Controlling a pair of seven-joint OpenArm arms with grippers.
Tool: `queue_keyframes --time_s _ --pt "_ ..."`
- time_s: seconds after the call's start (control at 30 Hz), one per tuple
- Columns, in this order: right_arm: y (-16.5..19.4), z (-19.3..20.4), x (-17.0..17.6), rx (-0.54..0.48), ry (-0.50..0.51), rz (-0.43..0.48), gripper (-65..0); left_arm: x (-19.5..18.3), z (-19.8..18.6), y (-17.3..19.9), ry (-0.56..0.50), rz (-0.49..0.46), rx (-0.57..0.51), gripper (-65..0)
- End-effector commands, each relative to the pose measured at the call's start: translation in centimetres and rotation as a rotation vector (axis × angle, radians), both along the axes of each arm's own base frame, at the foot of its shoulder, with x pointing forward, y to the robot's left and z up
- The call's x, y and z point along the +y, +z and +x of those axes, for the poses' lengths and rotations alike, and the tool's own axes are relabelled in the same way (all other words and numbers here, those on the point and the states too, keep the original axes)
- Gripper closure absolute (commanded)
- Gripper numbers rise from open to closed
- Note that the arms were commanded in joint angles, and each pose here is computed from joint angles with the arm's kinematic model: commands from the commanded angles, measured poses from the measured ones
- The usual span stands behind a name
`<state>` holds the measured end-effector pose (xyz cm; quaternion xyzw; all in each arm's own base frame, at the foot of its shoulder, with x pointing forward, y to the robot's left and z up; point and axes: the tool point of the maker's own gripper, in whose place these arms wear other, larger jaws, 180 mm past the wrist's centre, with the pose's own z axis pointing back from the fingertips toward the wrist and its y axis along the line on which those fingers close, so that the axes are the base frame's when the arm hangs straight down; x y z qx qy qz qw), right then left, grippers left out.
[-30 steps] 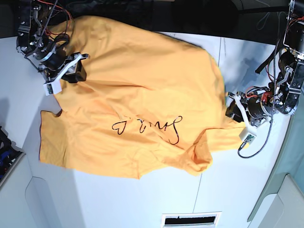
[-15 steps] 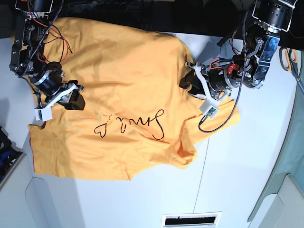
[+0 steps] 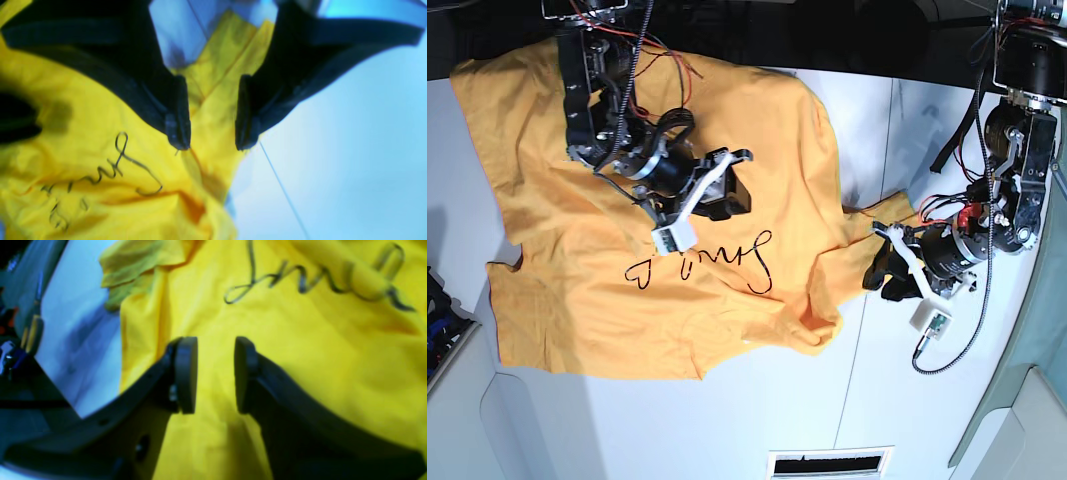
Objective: Layout the t-shirt on the table in an organized manner, then fold the t-shirt properly
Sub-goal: 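Pull the shirt edges with both grippers to smooth it flat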
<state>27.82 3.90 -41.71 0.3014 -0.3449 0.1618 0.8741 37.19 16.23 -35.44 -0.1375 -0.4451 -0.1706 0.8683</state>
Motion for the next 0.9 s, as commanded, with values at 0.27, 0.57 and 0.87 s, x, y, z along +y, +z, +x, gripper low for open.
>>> queue_keyframes --time_s 0.27,0.57,0.87 --pt "-0.4 0.9 1.7 -0.057 -0.027 -0.146 -18.9 -1.9 5.0 -0.3 0.053 -0.084 -0.016 -34.6" --pt "-3.9 -1.0 1.5 0.035 0.002 -0.194 -18.9 -3.3 8.1 -2.1 0.094 -0.121 0.040 -33.7" --pt "-7.2 -5.0 -0.8 0.181 0.090 -0.293 0.0 2.4 9.9 -1.1 0.232 0.036 -0.004 0.0"
